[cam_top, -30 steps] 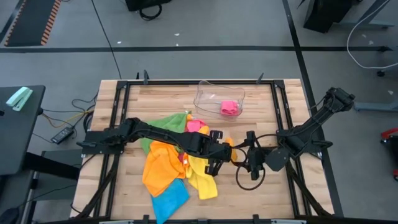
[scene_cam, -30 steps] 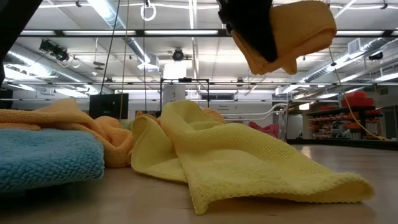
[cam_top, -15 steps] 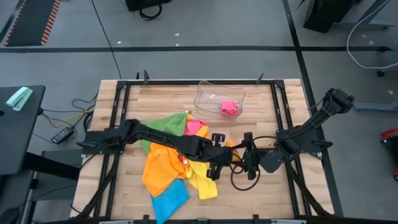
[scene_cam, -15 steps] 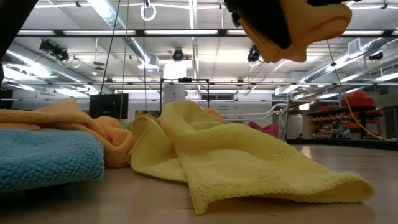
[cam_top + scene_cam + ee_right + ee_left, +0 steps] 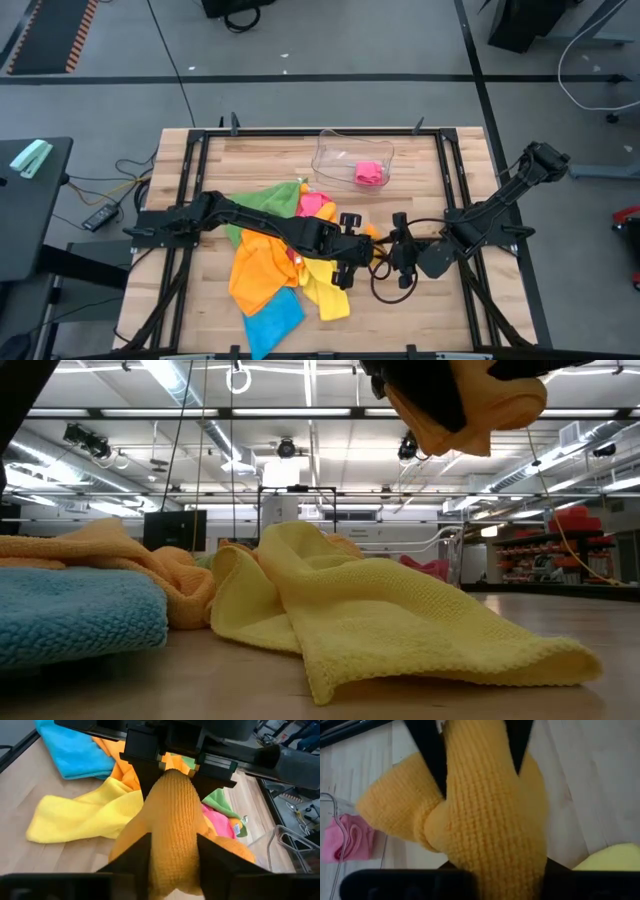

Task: Fold microfiber towels
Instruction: Fold the right orange microfiber cloth

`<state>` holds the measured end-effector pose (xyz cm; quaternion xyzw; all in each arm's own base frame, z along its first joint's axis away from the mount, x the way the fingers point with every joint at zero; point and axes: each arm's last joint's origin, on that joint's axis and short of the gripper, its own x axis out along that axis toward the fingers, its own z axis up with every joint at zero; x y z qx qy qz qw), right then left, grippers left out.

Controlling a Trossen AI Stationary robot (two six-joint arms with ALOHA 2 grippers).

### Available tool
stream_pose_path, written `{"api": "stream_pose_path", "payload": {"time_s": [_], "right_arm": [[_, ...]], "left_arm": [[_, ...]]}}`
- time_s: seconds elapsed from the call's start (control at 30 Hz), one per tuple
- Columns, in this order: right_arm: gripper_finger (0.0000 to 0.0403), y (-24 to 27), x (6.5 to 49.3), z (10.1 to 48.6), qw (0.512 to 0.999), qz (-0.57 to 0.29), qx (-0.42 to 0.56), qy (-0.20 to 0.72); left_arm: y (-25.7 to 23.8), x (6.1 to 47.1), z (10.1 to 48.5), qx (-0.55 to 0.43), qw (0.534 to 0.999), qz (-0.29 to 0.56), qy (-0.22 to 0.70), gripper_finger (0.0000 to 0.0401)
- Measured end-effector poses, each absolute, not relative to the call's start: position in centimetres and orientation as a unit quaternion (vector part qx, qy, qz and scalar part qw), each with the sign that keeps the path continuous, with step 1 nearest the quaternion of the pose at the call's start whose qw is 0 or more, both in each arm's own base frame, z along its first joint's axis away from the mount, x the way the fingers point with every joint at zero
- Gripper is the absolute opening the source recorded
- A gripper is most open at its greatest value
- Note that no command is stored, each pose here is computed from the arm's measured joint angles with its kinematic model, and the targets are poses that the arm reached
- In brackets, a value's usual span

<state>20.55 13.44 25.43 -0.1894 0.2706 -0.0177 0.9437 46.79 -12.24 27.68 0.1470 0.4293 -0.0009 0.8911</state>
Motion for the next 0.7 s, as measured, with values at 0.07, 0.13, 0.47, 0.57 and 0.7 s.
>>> {"api": "stream_pose_path", "payload": {"time_s": [0.07, 0.13, 0.47, 0.57, 0.7], "right_arm": [[0.0101, 13.4, 20.5, 25.8, 0.941, -0.017, -0.194, 0.276], [0.0075, 13.4, 20.5, 26.6, 0.940, -0.017, -0.196, 0.278], [0.0097, 12.8, 20.6, 27.7, 0.933, 0.016, -0.174, 0.314], [0.0144, 12.8, 20.5, 27.7, 0.933, 0.018, -0.170, 0.315], [0.0209, 12.6, 20.0, 28.2, 0.941, 0.015, -0.133, 0.312]], "left_arm": [[-12.2, 46.8, 27.7, 0.147, 0.891, -0.001, 0.429, 0.0064], [-12.2, 46.8, 27.7, 0.144, 0.892, -0.005, 0.429, 0.0064], [-12.4, 46.9, 27.5, 0.120, 0.892, -0.037, 0.433, 0.0062], [-12.6, 46.8, 27.5, 0.117, 0.891, -0.045, 0.436, 0.0061], [-12.6, 46.8, 27.5, 0.112, 0.890, -0.052, 0.438, 0.0050]]}}
